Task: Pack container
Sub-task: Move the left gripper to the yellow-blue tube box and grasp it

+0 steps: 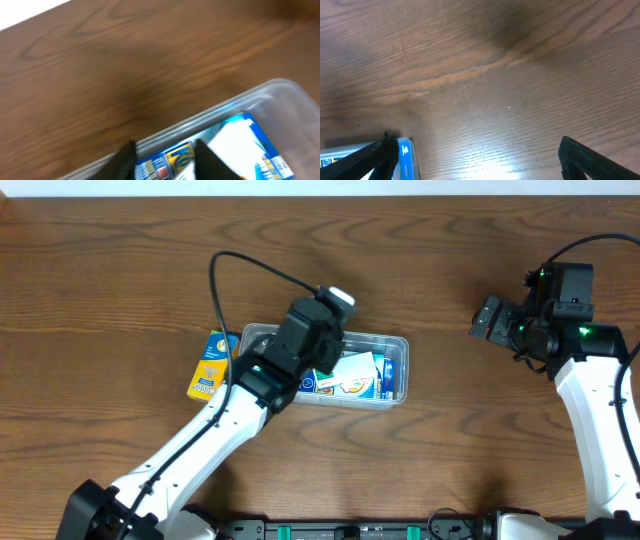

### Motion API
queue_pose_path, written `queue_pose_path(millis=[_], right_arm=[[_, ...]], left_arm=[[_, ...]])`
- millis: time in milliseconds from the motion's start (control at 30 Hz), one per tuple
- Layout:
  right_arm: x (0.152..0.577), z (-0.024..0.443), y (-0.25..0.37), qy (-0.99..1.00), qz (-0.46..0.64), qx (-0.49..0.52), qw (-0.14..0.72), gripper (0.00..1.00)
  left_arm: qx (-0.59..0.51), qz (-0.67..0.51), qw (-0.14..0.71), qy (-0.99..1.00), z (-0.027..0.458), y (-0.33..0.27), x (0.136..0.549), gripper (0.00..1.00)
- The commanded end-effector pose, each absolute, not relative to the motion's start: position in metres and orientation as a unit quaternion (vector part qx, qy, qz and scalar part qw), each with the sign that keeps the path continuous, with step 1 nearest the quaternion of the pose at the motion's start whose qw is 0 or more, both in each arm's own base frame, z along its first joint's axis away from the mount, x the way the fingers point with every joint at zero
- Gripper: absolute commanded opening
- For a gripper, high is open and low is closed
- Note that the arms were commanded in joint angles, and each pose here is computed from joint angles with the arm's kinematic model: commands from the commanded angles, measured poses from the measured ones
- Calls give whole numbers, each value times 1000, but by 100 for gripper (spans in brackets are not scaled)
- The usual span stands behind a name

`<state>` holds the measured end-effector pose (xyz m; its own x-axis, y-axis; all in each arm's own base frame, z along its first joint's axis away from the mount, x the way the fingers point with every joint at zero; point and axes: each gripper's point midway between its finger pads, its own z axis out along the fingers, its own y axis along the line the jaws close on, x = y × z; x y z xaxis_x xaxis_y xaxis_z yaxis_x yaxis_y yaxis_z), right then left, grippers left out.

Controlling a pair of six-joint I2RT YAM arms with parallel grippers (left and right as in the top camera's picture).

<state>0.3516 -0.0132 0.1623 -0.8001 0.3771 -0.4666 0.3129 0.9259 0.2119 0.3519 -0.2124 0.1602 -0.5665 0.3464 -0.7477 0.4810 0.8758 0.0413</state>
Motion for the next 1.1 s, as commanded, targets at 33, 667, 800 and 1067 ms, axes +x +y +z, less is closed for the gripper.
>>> queue_pose_path(millis=[33,667,800,1067], right_arm=[[352,164,-14,945,67,190,259,99],[352,164,-14,945,67,190,259,99],[352,164,-14,945,67,190,259,99],[352,164,-14,945,67,190,259,99]], left_arm=[[127,-60,425,894,188,-155,361,57],[-75,49,222,971,116,14,317,96],[-71,52,191,978,93,14,321,98],[-73,23,145,986,55,16,326,98]])
